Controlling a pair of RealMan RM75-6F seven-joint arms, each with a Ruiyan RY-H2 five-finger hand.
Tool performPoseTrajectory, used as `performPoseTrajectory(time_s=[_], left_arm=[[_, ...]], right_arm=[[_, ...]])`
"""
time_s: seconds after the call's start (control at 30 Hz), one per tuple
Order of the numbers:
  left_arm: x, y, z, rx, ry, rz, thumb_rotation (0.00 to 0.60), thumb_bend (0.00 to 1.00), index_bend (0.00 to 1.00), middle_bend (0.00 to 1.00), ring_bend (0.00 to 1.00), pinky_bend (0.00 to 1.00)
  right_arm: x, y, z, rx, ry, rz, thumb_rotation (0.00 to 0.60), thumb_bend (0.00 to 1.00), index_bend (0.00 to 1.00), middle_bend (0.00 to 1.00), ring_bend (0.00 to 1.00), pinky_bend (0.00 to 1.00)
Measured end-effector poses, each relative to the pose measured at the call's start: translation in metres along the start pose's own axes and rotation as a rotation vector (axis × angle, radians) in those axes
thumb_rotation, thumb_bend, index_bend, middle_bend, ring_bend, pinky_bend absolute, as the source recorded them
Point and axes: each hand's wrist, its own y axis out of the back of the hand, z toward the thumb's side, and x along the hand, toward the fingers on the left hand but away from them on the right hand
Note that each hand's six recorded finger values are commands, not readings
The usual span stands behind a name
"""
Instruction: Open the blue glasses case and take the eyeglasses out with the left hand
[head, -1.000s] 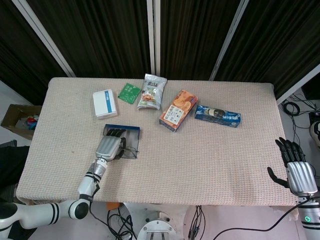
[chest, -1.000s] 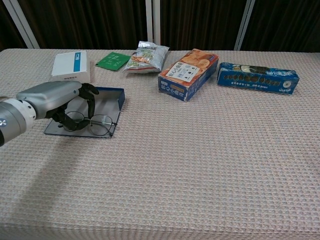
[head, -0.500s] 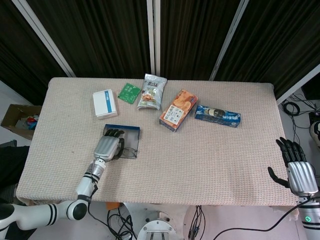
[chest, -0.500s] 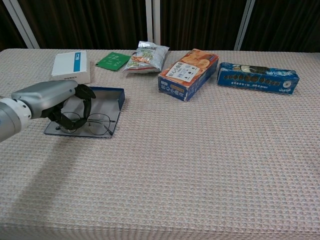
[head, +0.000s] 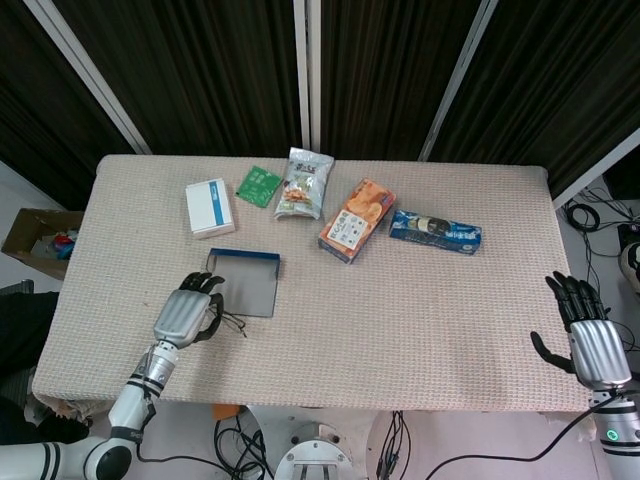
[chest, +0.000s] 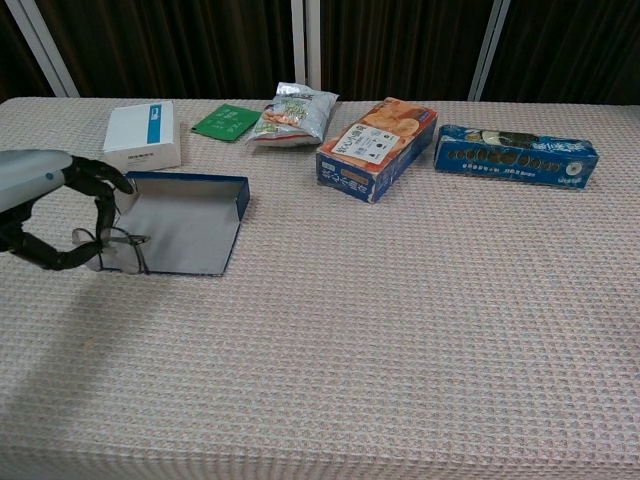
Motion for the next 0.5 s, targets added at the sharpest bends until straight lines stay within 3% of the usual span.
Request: performPoseTrajectory(time_s=[0.17,0.5], left_arm=[[-0.026,-0.02,0.002,0.017,-0.005,-0.078,0.6,0.5,0.62,0.18,0.09,0.11],[-0.02,-0.039,0.048,0.001,-0.117,-0.101,0.6,0.48,0.58,0.17,0.09,0.11]], right_arm=[[0.0,-0.003,0.002,-0.001,0.007,0.006,0.6,0.28,0.0,0.06,0.0,0.0],[0.001,0.0,0.004,0.009,0.01,0.003,0.6,0.28,0.0,0.06,0.0,0.0]])
